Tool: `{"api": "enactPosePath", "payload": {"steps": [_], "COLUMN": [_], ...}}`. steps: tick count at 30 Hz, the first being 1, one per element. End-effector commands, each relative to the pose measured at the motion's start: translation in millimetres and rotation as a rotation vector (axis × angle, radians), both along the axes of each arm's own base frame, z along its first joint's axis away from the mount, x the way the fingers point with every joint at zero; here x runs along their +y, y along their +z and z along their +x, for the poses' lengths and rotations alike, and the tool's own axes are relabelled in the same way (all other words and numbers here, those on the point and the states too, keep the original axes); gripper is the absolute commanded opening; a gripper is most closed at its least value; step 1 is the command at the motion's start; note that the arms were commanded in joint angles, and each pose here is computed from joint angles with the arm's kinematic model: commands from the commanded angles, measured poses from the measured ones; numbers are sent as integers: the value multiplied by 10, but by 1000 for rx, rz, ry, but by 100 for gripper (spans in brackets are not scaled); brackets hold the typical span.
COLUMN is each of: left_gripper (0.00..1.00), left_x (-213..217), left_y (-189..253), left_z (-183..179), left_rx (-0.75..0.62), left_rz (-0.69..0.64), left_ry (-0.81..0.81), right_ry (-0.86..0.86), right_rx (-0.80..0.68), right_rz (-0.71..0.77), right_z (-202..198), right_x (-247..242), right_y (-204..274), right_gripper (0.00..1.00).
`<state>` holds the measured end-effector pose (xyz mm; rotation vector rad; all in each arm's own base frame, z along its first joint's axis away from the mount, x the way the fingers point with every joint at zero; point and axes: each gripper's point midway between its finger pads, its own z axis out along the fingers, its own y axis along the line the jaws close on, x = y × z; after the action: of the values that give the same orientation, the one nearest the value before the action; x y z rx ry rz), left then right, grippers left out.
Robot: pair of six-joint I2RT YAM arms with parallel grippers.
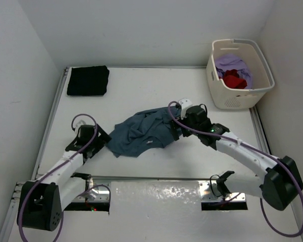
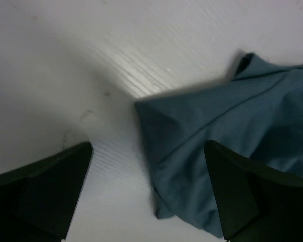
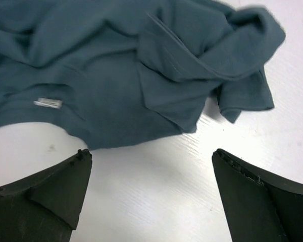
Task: Fold and stack the t-shirts
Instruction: Move the tshirt to the center of the board, then flatten out the tshirt
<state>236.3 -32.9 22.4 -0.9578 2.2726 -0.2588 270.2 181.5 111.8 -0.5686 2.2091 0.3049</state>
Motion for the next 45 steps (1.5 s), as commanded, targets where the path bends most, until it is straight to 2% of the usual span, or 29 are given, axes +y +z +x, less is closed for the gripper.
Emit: {"api": "enactPosePath", "payload": {"steps": [1, 3, 4, 5, 7, 8, 10, 15, 18, 21, 23, 25, 27, 29, 30, 31, 33, 36, 39, 41, 42, 45], "left_gripper": [100, 100, 100, 99, 99, 99, 97, 84, 77, 74, 66, 52, 46, 24, 8, 0, 0, 0, 0, 0, 0, 0], "left_x": [-487, -701, -704, -911, -935, -1079, -1176, -1198, -1423, -1453, -1390, -1327, -1373, -1431, -1441, -1444, -1516, -1592, -1631, -1593, -1606, -1571], "left_y": [-116, -49, -30, 45, 195, 255, 324, 62, 43, -103, -131, -173, -147, -86, -78, -51, 102, 324, 583, 754, 896, 1289], "left_z": [-184, -271, -274, -360, -320, -389, -391, -444, -354, -405, -377, -368, -309, -219, -192, -167, -60, 34, 117, 175, 227, 344], "left_rx": [-19, -15, -18, -30, -71, -82, -85, 7, -14, 41, 56, 71, 39, -1, -5, -12, -57, -117, -189, -238, -271, -363], "left_rz": [-198, -191, -141, -125, -25, -10, 5, 41, 4, 53, 92, 127, 117, 114, 121, 126, 128, 112, 103, 121, 120, 138], "left_ry": [-183, -287, -293, -392, -404, -476, -514, -502, -555, -581, -553, -536, -538, -545, -544, -542, -554, -562, -563, -547, -537, -506], "right_ry": [-40, -39, -57, -81, -141, -213, -234, 1, -28, -73, -117, -141, -150, -165, -201, -221, -303, -397, -458, -477, -480, -478], "right_rx": [16, 11, 8, 8, -21, -52, -82, -16, 6, -19, -47, -76, -93, -91, -101, -83, -75, -73, -81, -106, -124, -170], "right_rz": [-99, -140, -152, -152, -149, -178, -165, -68, -101, -129, -138, -125, -88, -85, -106, -135, -160, -212, -280, -259, -247, -211], "right_z": [29, 2, 9, 23, 96, 171, 277, 244, 202, 247, 320, 441, 552, 670, 737, 773, 899, 1037, 1113, 1127, 1140, 1181], "right_x": [-34, 10, -4, -15, -61, -171, -127, 373, 281, 188, 146, 189, 302, 394, 356, 346, 292, 178, 31, -30, -50, -146], "right_y": [-243, -318, -351, -382, -362, -317, -189, -229, -380, -389, -335, -257, -170, -198, -211, -336, -440, -494, -547, -491, -449, -211], "right_gripper": [99, 99, 99, 99, 99, 99, 99, 99, 99, 99, 99, 99, 99, 99, 99, 99, 86, 78, 58, 11, 0, 0]}}
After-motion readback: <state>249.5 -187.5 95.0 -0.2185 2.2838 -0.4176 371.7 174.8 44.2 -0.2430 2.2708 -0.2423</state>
